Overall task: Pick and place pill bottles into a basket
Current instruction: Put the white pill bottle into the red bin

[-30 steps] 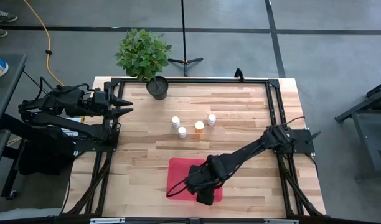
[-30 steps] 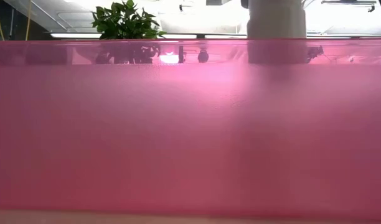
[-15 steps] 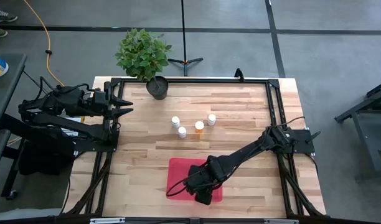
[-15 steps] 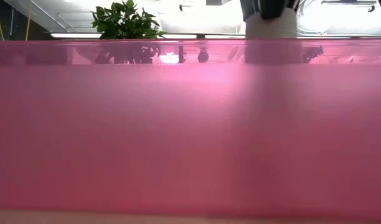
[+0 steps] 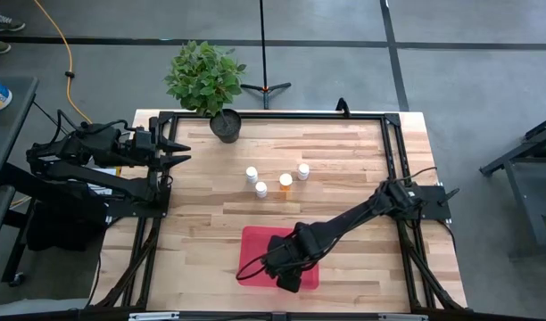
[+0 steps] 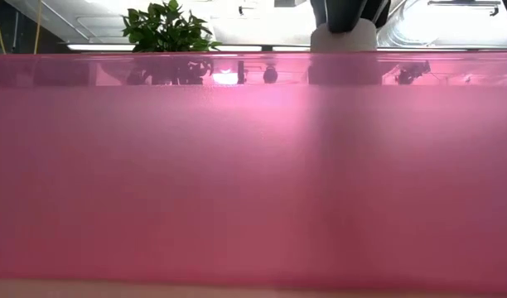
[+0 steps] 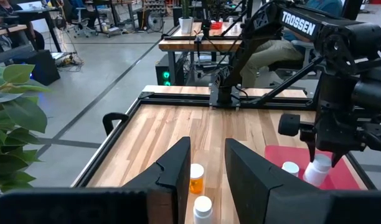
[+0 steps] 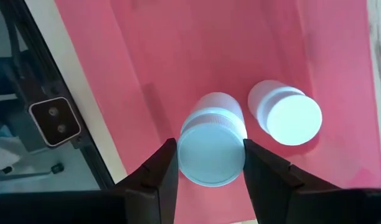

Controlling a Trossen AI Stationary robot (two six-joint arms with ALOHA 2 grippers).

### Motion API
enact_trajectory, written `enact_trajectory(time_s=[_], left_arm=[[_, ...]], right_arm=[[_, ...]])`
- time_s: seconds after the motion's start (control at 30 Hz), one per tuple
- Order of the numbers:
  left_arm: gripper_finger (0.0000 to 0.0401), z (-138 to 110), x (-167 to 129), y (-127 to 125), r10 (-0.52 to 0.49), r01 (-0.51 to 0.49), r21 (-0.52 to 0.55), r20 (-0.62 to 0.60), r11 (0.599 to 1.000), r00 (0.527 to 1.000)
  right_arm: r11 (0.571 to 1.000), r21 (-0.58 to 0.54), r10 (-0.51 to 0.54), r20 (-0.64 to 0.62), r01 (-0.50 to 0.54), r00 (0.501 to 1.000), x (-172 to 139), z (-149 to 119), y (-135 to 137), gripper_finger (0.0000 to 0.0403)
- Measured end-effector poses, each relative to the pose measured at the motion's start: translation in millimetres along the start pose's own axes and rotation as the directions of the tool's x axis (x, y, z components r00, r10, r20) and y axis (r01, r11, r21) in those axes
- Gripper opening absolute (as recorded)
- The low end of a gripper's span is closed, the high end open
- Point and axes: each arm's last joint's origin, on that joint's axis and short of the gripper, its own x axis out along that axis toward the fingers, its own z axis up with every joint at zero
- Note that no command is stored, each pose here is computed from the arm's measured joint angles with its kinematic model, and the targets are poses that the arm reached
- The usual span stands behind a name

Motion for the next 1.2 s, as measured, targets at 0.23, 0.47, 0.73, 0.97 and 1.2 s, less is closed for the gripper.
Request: enact_trajectory(time_s=[0.23,0.47,0.73,0.97,1.2], left_arm=[[0.0133,0.0,0.0,0.0,0.0,0.0,0.0,0.0,1.0,1.0],[0.0133,0.0,0.0,0.0,0.001,-0.001,0.0,0.0,1.0,1.0],[0.0134,0.0,-0.1,0.0,0.0,0.0,0.0,0.0,1.0,1.0],[0.0133,0.0,0.0,0.0,0.0,0.0,0.0,0.0,1.0,1.0],[0.0134,0.0,0.0,0.0,0.0,0.0,0.0,0.0,1.0,1.0]], right_arm=[[1.0,0.003,0.006,-0.034,-0.005,0.999,12.9,3.0,0.8,0.0138],[1.0,0.001,0.015,-0.055,-0.015,0.998,26.5,5.4,3.4,0.0141],[1.0,0.003,0.0,-0.072,0.0,0.997,41.3,7.1,4.5,0.0145],[1.0,0.009,-0.003,-0.077,0.004,0.997,45.5,8.3,4.4,0.0141],[1.0,0.014,-0.003,-0.079,0.004,0.997,45.9,9.0,3.8,0.0151]])
